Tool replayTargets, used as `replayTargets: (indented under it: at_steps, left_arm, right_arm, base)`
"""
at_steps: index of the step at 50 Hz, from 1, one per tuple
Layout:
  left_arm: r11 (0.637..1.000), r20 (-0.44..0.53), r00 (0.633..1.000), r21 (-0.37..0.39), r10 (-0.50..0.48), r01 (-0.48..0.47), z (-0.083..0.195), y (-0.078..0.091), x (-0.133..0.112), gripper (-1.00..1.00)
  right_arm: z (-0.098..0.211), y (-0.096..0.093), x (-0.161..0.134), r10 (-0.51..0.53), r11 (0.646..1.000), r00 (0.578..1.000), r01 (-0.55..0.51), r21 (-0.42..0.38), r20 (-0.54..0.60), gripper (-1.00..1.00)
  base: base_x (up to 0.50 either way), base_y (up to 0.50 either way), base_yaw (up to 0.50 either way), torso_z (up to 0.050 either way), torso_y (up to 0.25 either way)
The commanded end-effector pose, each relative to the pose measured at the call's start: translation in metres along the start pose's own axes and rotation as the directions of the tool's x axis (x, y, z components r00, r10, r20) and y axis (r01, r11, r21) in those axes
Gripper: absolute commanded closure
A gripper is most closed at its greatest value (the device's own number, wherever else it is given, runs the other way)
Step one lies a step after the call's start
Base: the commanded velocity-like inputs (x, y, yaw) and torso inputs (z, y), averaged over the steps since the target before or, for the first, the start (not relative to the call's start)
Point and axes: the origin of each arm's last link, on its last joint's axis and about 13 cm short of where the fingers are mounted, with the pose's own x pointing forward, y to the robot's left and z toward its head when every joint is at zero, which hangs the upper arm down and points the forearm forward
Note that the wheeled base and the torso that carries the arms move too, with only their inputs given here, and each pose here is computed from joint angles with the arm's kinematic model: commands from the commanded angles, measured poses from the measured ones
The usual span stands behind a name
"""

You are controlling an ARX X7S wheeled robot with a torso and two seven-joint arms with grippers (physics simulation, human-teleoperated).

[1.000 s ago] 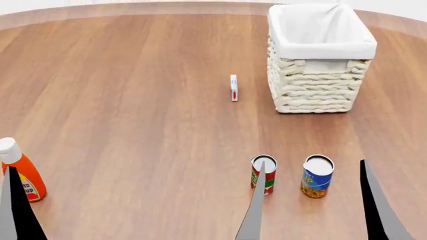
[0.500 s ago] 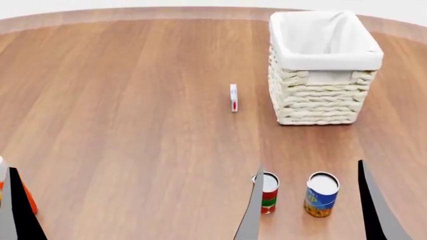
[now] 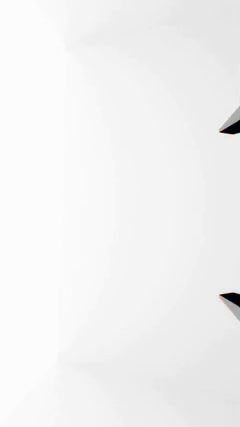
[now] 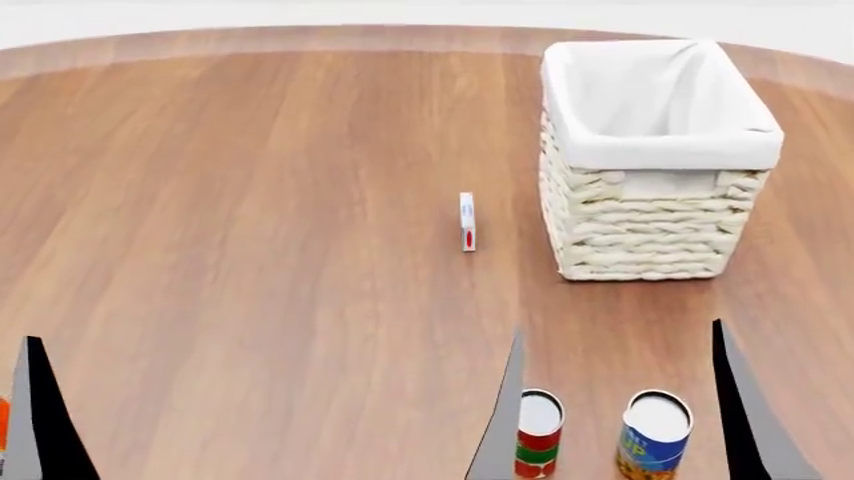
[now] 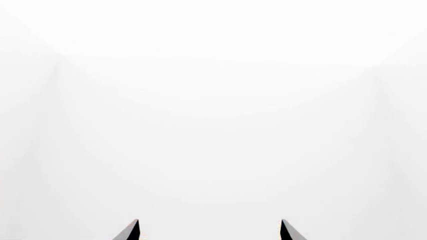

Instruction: Pick up the alphabet soup and the cream cheese box, and put them in the basket.

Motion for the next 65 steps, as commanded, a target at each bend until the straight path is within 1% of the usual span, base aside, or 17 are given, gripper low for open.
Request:
replayTargets:
  at_steps: [1, 18, 65]
  left_arm:
    - [1.000, -0.025, 1.000, 0.000, 0.005, -0.005, -0.0055, 0.0024, -0.0011, -1.00]
    - [1.000, -0.038, 0.999, -0.006, 0.007, -0.007, -0.0092, 0.0022, -0.0004, -1.00]
    - [1.000, -0.038, 0.999, 0.006, 0.002, -0.002, -0.0071, 0.0012, -0.0023, -1.00]
  right_arm:
    - [0.0004, 0.0033, 0.0025, 0.012, 1.000, 1.000, -0.012, 0.006, 0.002, -1.00]
    - [-0.0010, 0.0034, 0.0036, 0.017, 1.000, 1.000, -0.017, 0.005, -0.003, -1.00]
    - [0.0008, 0.0019, 0.0012, 0.014, 1.000, 1.000, -0.014, 0.015, 0.004, -1.00]
  base:
    - [0.20, 0.00, 0.00, 0.000, 0.000]
    - [0.19, 0.00, 0.00, 0.000, 0.000]
    - [0.19, 0.00, 0.00, 0.000, 0.000]
